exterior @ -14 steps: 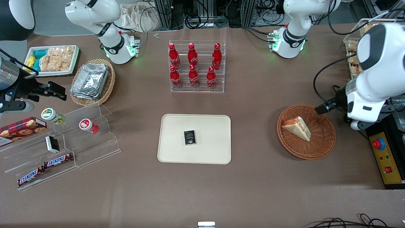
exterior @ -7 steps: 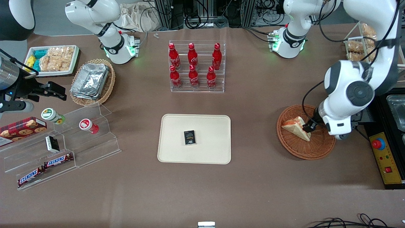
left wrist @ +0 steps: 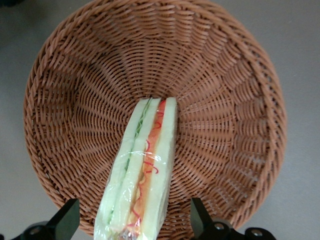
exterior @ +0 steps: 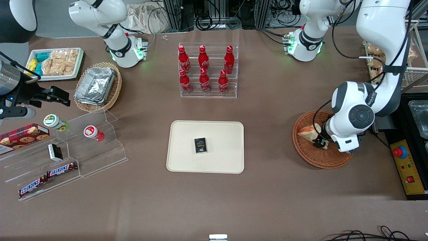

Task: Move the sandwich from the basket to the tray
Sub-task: 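Lower the left gripper and close it on the wrapped sandwich, then lift the sandwich out of the basket and carry it to the cream tray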

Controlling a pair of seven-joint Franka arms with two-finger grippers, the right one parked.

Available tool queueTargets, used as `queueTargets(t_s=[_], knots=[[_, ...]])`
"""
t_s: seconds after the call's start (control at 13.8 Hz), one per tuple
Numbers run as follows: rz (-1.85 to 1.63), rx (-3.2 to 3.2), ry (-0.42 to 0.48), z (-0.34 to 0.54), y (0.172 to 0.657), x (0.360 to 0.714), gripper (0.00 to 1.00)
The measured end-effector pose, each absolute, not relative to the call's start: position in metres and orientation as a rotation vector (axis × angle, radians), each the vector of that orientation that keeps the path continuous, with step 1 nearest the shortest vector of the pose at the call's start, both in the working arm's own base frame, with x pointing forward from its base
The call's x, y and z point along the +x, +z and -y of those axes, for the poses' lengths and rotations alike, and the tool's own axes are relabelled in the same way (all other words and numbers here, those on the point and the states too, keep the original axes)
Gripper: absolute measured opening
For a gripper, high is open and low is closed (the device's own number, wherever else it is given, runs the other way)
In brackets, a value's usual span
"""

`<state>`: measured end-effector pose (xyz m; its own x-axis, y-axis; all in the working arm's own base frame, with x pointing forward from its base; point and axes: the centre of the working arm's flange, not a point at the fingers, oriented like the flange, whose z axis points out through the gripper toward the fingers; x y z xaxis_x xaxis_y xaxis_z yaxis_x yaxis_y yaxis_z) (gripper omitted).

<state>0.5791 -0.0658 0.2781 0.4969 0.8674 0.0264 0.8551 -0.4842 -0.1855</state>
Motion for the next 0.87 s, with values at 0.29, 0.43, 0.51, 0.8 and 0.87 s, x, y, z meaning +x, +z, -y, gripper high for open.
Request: queueTargets(t_s=[0.29,0.43,0.51,0.8,0.87], knots=[[1.478,-2.549,0.119,0.061,0.259,0.566,1.00],[1.478,-2.567,0.108,0.062,0.246,0.558,1.00],[1.479,-2.572,0.106,0.062,0.241,0.554,1.00],[1.567,-2.528,0.088,0.063,0.237,0.556,0.75],[1.580,-2.523,0.082,0.064,0.238,0.557,0.65]])
